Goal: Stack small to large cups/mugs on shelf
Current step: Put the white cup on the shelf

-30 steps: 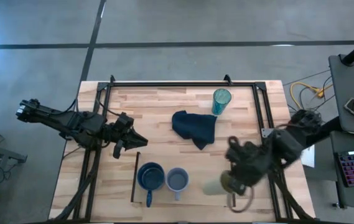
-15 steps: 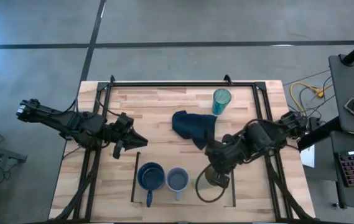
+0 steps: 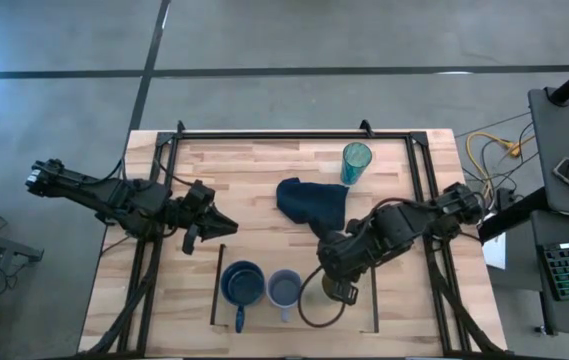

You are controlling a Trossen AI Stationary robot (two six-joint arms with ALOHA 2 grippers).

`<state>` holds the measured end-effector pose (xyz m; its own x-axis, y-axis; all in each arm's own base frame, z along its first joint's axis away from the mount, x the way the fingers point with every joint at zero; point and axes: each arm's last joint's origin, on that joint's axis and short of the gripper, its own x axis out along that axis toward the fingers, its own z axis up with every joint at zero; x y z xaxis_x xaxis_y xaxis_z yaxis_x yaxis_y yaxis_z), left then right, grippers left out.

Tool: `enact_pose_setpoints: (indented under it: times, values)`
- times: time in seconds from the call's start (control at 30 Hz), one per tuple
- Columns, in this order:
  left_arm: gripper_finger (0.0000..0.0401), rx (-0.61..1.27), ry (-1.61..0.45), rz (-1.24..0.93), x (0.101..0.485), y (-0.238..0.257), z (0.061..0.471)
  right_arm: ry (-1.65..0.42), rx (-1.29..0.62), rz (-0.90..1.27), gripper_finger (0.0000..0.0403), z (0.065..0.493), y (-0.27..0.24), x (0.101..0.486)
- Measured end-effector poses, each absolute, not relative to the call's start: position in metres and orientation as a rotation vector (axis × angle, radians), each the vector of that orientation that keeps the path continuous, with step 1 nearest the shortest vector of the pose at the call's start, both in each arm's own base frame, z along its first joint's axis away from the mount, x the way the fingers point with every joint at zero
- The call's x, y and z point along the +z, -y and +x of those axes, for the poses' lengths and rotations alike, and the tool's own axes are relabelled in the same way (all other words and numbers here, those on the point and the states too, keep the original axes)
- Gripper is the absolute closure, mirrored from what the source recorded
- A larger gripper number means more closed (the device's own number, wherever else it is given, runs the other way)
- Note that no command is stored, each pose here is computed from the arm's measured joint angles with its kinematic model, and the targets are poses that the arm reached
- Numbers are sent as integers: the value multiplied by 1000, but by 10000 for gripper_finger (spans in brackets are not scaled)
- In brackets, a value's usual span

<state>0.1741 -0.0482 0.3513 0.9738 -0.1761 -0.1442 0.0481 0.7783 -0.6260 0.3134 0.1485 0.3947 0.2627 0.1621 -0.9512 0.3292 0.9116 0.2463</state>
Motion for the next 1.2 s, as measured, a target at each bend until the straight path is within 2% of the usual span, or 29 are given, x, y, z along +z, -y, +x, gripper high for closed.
enact_pose_setpoints:
  times: [0.47, 0.9, 1.1, 1.2]
  values:
    - [342, -122, -199, -668, 351, 48, 174, -1292, -113, 453, 313, 314, -147, 398]
    - [342, -119, -198, -666, 351, 48, 174, -1239, -54, 497, 324, 322, -148, 400]
    - [342, -120, -198, -662, 351, 48, 174, -1194, -197, 398, 318, 315, -139, 407]
    - [342, -120, -198, -662, 351, 48, 174, -1093, -255, 379, 311, 309, -130, 422]
